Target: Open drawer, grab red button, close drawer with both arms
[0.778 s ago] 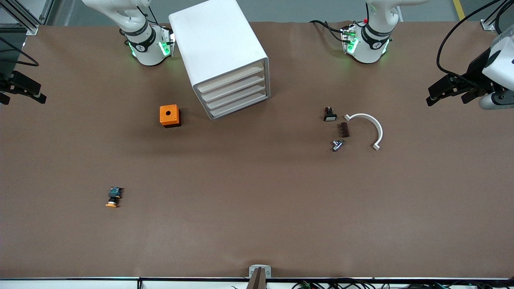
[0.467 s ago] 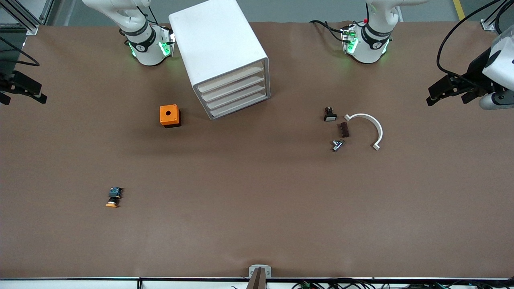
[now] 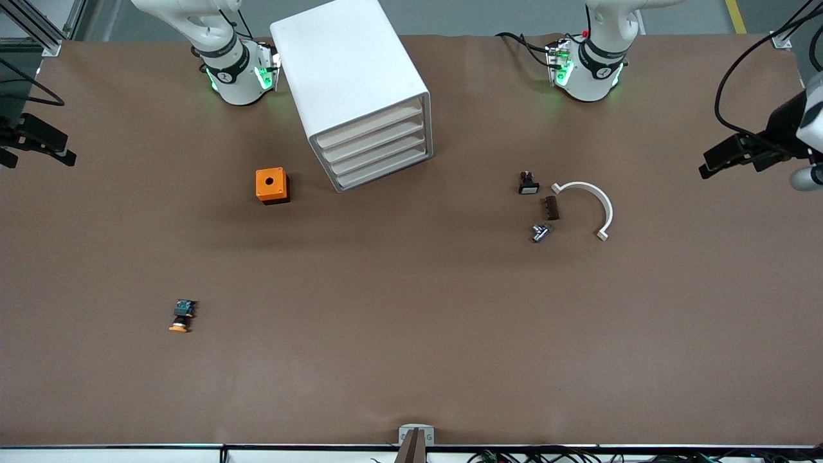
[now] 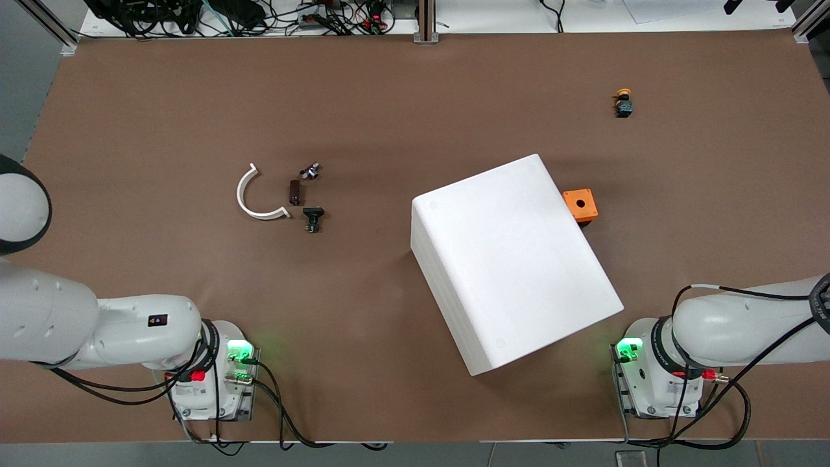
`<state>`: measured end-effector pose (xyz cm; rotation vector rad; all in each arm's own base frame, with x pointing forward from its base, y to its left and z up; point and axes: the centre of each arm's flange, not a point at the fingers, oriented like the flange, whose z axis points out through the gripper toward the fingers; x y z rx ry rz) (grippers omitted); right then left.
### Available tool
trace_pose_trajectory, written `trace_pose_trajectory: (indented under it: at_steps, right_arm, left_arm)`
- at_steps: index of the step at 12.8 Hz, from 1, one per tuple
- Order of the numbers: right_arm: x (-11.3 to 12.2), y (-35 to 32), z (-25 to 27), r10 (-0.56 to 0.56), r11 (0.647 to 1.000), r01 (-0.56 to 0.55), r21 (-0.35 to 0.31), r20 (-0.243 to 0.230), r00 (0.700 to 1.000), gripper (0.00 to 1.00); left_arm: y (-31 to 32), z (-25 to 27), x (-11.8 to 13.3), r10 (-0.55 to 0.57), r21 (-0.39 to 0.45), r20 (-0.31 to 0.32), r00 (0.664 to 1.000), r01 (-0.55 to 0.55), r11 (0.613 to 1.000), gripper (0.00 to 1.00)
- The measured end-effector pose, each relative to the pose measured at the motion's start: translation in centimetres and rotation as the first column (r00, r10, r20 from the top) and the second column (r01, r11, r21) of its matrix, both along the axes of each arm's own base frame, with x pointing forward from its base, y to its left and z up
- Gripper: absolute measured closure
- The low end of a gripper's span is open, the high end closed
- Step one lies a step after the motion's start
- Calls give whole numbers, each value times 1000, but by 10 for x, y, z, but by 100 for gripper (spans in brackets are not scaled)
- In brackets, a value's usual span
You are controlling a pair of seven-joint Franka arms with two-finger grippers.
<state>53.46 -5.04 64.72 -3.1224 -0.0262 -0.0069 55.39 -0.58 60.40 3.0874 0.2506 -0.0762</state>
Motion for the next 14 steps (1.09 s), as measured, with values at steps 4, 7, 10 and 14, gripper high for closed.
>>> trace_pose_trajectory:
  at_steps: [4, 7, 10, 14]
  right_arm:
    - [14, -1, -10, -1, 1000, 1, -5, 31, 1000, 0]
    - [38, -5, -45, -6, 1000, 6, -19, 4, 1000, 0]
    - [50, -20, -69, -29, 999, 29, -25, -25, 999, 0]
    - [59, -36, -90, -47, 998, 45, -47, -46, 998, 0]
  left_arm:
    - [23, -69, 28, 34, -12, -120, 992, -36, 999, 0]
    - [31, -129, 46, 41, -22, -216, 976, -47, 999, 0]
    - [27, -166, 55, 72, -16, -275, 959, -79, 997, 0]
    - [-47, -222, 60, 191, 84, -364, 912, -172, 982, 0]
